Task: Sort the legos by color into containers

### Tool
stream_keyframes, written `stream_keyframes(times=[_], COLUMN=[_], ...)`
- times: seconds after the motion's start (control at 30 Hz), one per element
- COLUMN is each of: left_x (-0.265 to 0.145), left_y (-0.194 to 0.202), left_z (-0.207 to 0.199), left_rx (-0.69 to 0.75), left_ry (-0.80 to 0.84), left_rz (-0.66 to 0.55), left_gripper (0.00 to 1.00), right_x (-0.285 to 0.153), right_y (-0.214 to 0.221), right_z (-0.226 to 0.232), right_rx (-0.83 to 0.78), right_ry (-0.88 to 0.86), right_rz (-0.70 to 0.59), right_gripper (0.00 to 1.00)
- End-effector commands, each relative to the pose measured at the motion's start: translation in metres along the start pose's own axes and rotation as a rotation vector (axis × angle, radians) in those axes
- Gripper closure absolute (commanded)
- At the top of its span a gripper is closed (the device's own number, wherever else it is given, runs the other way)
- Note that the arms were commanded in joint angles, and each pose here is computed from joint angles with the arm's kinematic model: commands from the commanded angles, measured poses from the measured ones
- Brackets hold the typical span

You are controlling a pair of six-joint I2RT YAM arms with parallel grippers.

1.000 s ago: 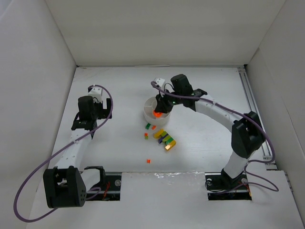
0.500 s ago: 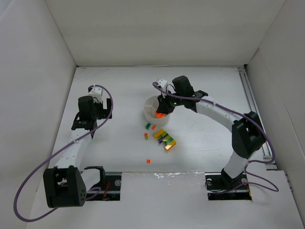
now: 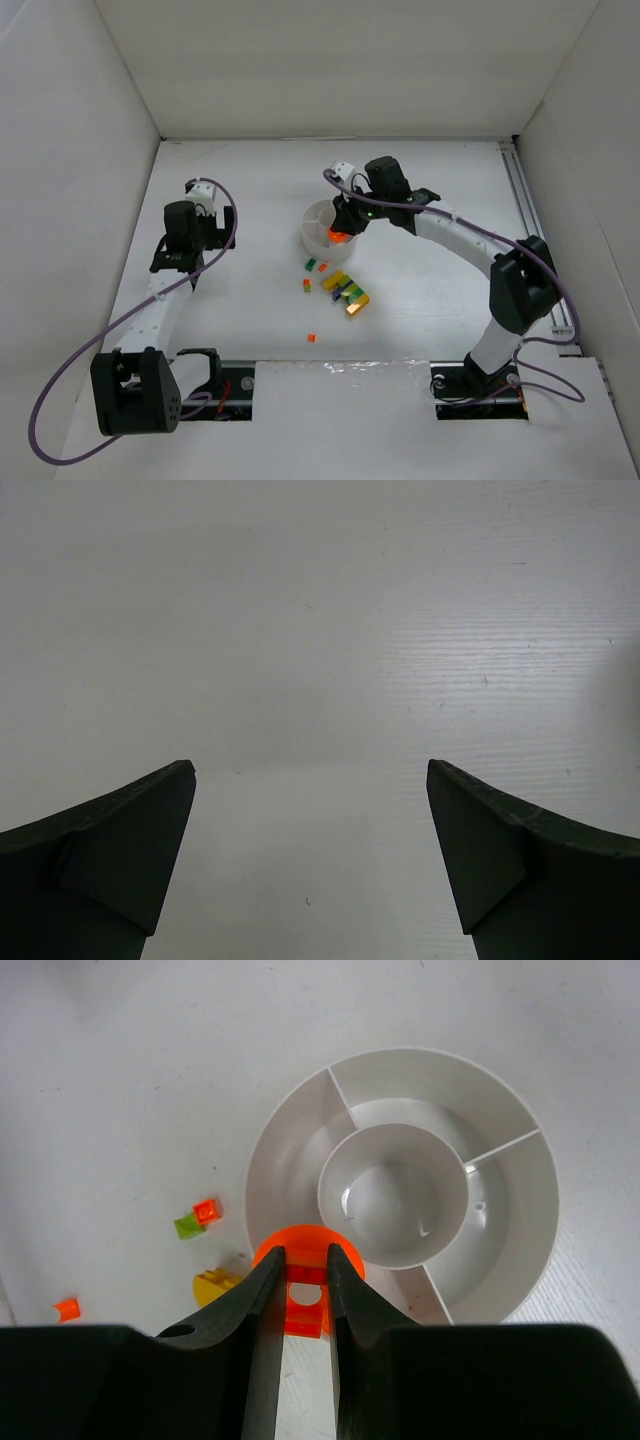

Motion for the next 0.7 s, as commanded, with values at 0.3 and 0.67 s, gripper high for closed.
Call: stream_keyframes(times=[0.3,0.67], left_x=[-0.003,-0.012], left_y=[-0.017,-0.02], left_z=[-0.005,-0.011], left_rx=[-0.012,0.015], left_ry=[0.03,0.083], left_rz=[-0.06,-0.076], left_gripper=[0.0,0.0], right_x=[-0.015,-0.021], right_y=[-0.012,-0.016], right_z=[-0.014,-0.011], right_rx=[-0.055,-0.058], right_ry=[0.09,0.092], right_rz=[-0.058,-0.064], right_gripper=[0.66,0.53])
Point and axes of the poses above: each gripper's point midway between its finger pads, its own x axis out along the fingers, its own z axis along the line the jaws close on, y = z × x, the point moved 5 cm from there along -x, back along the fingers, and after that the axes turned 10 degrees about -x, right-handed, at the moved point
